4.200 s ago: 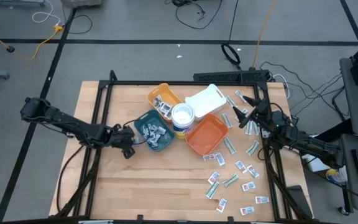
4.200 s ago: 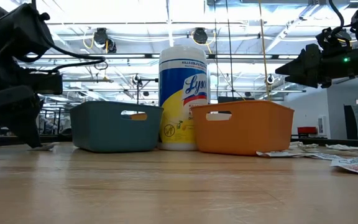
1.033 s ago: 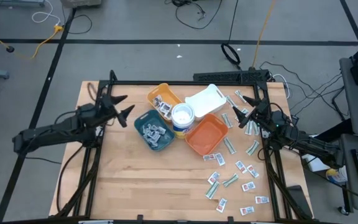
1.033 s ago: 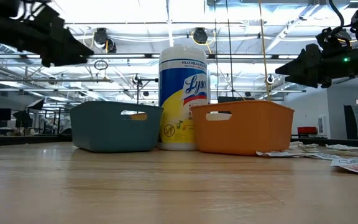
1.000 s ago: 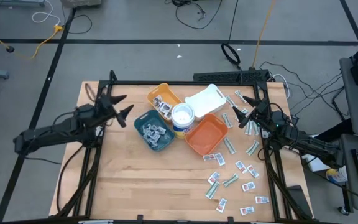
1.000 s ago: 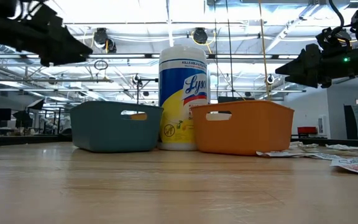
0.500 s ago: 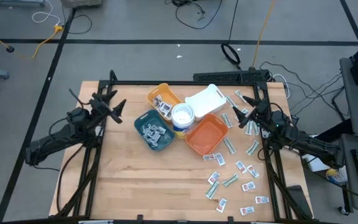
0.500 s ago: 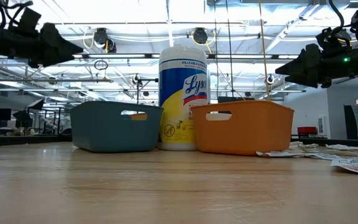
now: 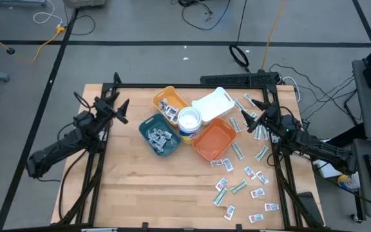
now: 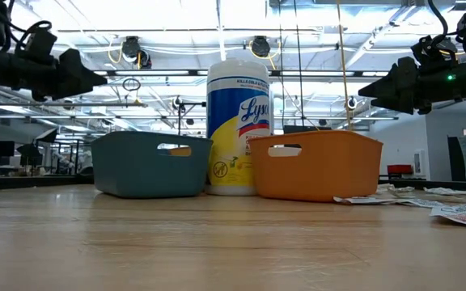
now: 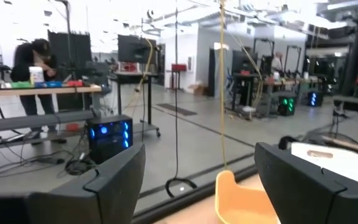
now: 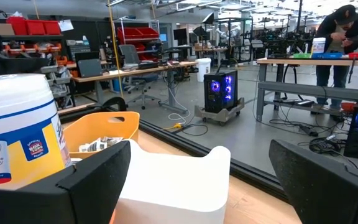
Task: Pick & Place First Aid Supplies
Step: Put the green bandage into the white bin
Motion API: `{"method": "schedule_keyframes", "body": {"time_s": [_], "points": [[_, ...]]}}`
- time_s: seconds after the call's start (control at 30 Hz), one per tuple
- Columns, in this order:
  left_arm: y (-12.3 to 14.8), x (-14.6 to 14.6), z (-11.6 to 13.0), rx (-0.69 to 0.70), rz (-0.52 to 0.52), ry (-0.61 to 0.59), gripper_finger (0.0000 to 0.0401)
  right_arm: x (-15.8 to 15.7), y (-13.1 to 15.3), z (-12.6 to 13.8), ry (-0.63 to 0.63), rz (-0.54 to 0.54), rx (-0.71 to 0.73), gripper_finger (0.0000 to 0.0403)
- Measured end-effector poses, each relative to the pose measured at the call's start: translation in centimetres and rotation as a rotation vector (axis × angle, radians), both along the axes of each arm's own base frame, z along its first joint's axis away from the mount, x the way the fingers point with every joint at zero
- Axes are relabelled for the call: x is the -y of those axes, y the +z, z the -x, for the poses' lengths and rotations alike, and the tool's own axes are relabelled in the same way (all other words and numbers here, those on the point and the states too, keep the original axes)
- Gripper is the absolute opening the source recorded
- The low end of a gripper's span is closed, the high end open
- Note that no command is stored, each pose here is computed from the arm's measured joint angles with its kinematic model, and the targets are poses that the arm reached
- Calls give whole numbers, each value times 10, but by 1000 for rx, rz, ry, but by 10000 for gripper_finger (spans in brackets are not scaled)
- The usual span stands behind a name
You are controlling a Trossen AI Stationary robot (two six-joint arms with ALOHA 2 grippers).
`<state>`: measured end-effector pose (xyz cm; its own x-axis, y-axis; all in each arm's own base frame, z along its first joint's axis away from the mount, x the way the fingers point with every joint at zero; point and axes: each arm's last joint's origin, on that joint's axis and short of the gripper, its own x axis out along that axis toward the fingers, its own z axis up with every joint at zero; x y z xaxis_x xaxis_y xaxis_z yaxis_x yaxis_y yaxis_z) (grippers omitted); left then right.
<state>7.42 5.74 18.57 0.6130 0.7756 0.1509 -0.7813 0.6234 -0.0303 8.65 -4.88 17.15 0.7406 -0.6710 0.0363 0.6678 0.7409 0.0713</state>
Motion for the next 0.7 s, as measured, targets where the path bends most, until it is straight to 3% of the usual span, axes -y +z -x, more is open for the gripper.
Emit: {"method": "schedule_keyframes", "body": {"time_s": [0.43,0.7], "points": [[-1,-3,1,23,-12,31,328,0,0,0,0,0,0,377],[-5,-4,-1,-16,13,30,314,0,0,0,0,0,0,377]]}}
